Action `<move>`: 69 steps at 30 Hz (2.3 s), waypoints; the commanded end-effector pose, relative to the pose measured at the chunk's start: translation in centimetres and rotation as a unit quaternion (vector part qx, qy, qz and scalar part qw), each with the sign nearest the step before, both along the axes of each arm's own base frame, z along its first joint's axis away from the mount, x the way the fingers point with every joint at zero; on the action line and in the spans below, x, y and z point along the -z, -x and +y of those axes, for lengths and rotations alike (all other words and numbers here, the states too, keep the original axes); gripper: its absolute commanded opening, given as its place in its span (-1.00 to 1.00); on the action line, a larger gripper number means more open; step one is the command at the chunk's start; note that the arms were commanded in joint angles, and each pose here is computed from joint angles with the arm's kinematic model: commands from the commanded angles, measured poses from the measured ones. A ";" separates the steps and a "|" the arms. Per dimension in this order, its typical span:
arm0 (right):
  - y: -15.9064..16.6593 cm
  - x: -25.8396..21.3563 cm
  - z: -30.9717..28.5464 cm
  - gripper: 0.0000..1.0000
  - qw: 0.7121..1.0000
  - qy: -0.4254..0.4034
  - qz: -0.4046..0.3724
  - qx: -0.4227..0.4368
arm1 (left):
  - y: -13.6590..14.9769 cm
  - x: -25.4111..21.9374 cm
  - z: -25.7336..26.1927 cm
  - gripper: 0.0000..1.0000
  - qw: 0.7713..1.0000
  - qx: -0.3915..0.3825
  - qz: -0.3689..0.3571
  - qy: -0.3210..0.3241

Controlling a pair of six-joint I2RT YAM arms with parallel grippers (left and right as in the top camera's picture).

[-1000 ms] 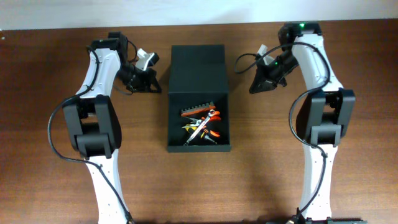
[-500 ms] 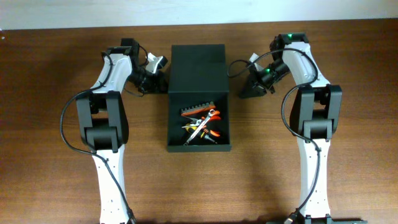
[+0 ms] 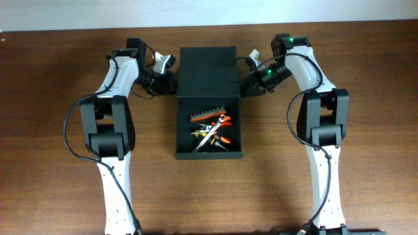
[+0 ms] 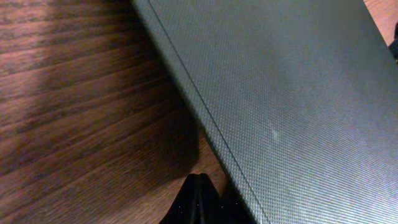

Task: Pack container
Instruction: 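Move both grippers to the raised box lid and grip its edges, then fold the lid down over the box with both grippers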

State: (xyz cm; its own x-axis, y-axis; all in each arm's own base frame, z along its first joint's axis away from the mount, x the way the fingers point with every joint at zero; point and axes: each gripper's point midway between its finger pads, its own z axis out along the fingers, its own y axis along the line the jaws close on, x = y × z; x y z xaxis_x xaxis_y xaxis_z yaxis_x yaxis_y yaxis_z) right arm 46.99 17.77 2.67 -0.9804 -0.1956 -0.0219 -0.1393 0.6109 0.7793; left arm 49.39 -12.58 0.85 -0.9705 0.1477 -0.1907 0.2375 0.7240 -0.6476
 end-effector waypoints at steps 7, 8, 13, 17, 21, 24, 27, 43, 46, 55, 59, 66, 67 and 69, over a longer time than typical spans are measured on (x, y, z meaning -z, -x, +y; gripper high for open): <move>-1.3 -1.1 1.8 -0.83 0.996 -0.078 -0.037 -0.003 | -1.2 -1.1 -1.8 -0.96 0.999 0.002 -0.023 0.042; -1.3 -1.4 2.0 -0.83 0.995 -0.088 -0.043 -0.007 | -1.4 -1.4 -1.9 -0.96 0.999 0.004 -0.029 0.043; -1.6 -2.4 2.3 -0.83 0.991 -0.114 -0.065 -0.016 | -3.0 -3.5 -2.2 -0.96 0.997 0.006 -0.061 0.044; -2.5 -4.6 2.4 -0.84 0.988 -0.123 -0.095 -0.021 | -4.0 -5.9 -2.3 -0.96 0.995 0.008 -0.085 0.045; -3.6 -8.3 2.1 -0.84 0.984 -0.125 -0.129 -0.020 | -4.7 -9.1 -2.3 -0.96 0.993 0.009 -0.105 0.045; -3.8 -11.0 1.9 -0.84 0.981 -0.125 -0.148 -0.021 | -4.8 -11.2 -2.3 -0.97 0.992 0.012 -0.116 0.045; -3.7 -13.3 1.9 -0.83 0.978 -0.126 -0.165 -0.024 | -4.5 -13.1 -2.1 -0.96 0.991 0.017 -0.125 0.033; 0.8 -23.2 -0.2 -0.73 0.975 0.030 -0.219 -0.005 | 1.4 -22.3 0.0 -0.96 0.986 0.047 -0.149 -0.064; 2.2 -25.9 0.5 -0.71 0.968 0.048 -0.246 -0.004 | 2.3 -24.1 -0.7 -0.97 0.979 0.051 -0.172 -0.097; 4.2 -27.8 2.7 -0.67 0.963 0.060 -0.262 -0.017 | 4.8 -28.2 -3.4 -0.96 0.968 0.066 -0.214 -0.114; 4.6 -27.8 3.4 -0.67 0.963 0.072 -0.260 -0.017 | 6.3 -30.3 -2.8 -0.96 0.963 0.060 -0.231 -0.124; 2.1 -27.6 -5.1 -0.57 0.911 0.283 -0.280 0.107 | 8.9 -29.2 6.1 -0.96 0.923 0.003 -0.192 -0.334; 2.1 -27.9 -5.5 -0.57 0.910 0.284 -0.280 0.115 | 9.0 -29.1 6.6 -0.96 0.922 0.000 -0.187 -0.340; 2.7 -30.3 -7.9 -0.53 0.901 0.283 -0.294 0.149 | 9.5 -28.7 9.1 -0.96 0.919 -0.032 -0.164 -0.358</move>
State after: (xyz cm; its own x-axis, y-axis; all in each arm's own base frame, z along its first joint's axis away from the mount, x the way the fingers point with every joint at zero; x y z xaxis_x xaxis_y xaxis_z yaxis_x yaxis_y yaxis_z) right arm 45.39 14.03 28.40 -0.8818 -0.1555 -0.4453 -0.2884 0.9248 0.2481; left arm 40.18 -7.72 30.01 -0.8426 0.3629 -0.3979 0.3957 0.9184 -0.0003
